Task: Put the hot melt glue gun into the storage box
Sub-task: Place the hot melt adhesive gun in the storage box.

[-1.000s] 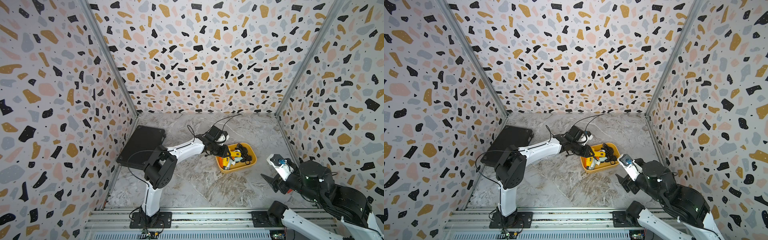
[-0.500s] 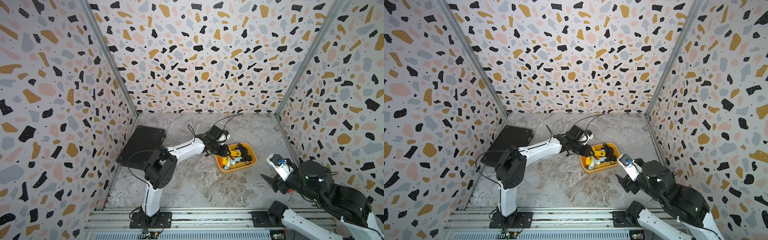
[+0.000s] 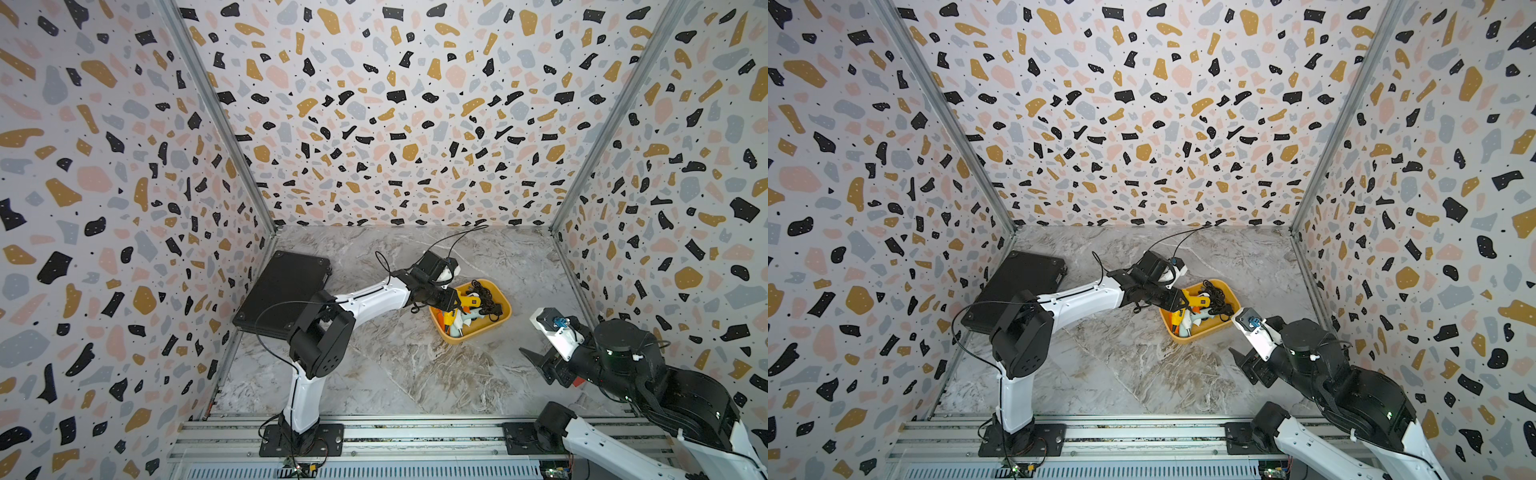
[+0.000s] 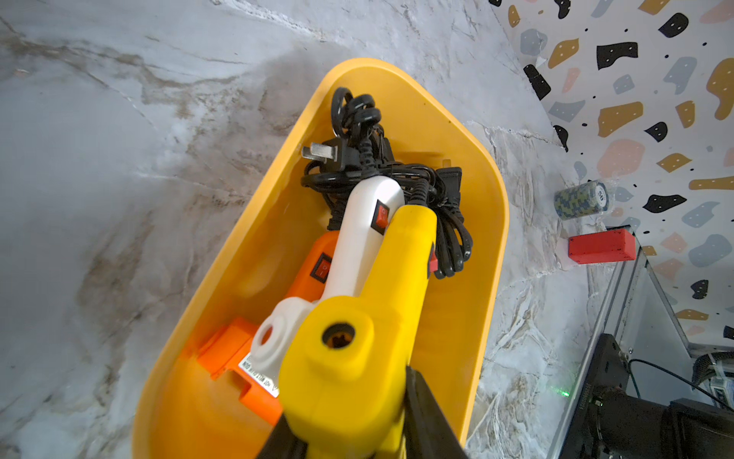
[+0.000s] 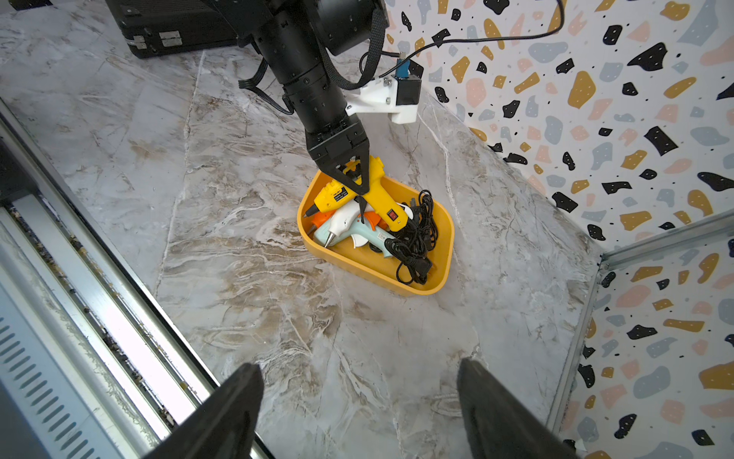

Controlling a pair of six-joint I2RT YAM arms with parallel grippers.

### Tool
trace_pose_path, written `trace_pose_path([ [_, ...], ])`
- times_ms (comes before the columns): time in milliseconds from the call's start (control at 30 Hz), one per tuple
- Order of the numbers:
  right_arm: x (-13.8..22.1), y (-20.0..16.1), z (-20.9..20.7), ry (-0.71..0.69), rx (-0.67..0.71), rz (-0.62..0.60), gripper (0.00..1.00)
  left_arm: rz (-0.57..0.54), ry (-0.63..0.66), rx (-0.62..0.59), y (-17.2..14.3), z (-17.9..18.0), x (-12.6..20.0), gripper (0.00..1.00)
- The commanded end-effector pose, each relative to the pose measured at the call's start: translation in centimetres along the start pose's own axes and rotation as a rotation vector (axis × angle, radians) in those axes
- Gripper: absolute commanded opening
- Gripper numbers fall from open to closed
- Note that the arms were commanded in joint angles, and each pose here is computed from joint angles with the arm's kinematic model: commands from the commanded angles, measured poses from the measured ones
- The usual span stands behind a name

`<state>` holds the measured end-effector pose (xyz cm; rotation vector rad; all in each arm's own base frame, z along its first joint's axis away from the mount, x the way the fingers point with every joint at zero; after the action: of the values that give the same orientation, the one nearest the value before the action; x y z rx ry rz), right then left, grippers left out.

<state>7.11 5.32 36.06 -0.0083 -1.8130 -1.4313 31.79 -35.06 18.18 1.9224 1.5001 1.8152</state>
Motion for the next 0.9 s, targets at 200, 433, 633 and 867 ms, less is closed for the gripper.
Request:
trace_pose_path([
  [200,0.4,0.5,0.1,0.012,-0.010,-0.016,0.82,-0.022,0.027,-0.050,-0.4,-0.8,2.1,0.57],
  [433,0.3,0.5,0.1,0.014,-0.019,-0.012,0.82,-0.036,0.037,-0.074,-0.1,-1.8,3.9,0.62],
  [633,0.6,0.8,0.0,0.009,-0.025,-0.025,0.82,-0.103,0.113,-0.095,1.2,-2.6,7.5,0.74],
  [867,-0.5,1.1,-0.1,-0.040,-0.123,0.018,0.85,-0.307,0.483,-0.104,0.5,-3.2,18.8,0.85],
])
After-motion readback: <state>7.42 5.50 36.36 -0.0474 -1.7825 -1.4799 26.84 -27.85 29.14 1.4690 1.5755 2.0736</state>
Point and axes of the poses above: each gripper's point midway between its finger pads, its own x axis back along the fingers, its own z axis along the line the jaws close on, y = z × x, the point moved 9 cm from there along x, back along the fingers, and after that the axes turned 15 degrees about -x, right-handed, at the moved point
